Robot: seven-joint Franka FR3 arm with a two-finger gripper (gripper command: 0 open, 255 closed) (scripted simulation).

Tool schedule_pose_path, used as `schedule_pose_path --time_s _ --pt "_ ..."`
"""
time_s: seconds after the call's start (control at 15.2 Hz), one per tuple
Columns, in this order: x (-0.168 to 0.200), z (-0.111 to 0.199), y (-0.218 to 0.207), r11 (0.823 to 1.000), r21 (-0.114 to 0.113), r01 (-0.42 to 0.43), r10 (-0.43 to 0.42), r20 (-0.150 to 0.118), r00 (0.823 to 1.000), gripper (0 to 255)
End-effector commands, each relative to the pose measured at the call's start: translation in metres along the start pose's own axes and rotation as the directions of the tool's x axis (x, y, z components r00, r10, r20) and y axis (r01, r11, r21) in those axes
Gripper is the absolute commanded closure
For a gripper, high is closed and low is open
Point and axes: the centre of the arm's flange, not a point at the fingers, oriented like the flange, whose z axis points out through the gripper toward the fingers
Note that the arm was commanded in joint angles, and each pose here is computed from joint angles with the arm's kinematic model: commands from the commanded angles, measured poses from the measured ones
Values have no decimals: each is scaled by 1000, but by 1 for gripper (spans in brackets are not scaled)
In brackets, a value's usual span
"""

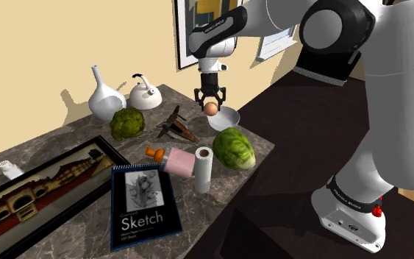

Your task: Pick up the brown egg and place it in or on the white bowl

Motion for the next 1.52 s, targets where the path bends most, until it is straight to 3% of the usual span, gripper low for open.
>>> schedule_pose_path --time_s 0.0,0.46,1.45 --pt "21 -7 14 1000 0 1 -1 0 1000 255" --pt "102 -33 60 1000 0 1 -1 0 1000 255" --pt "130 35 47 1000 0 1 -1 0 1000 255"
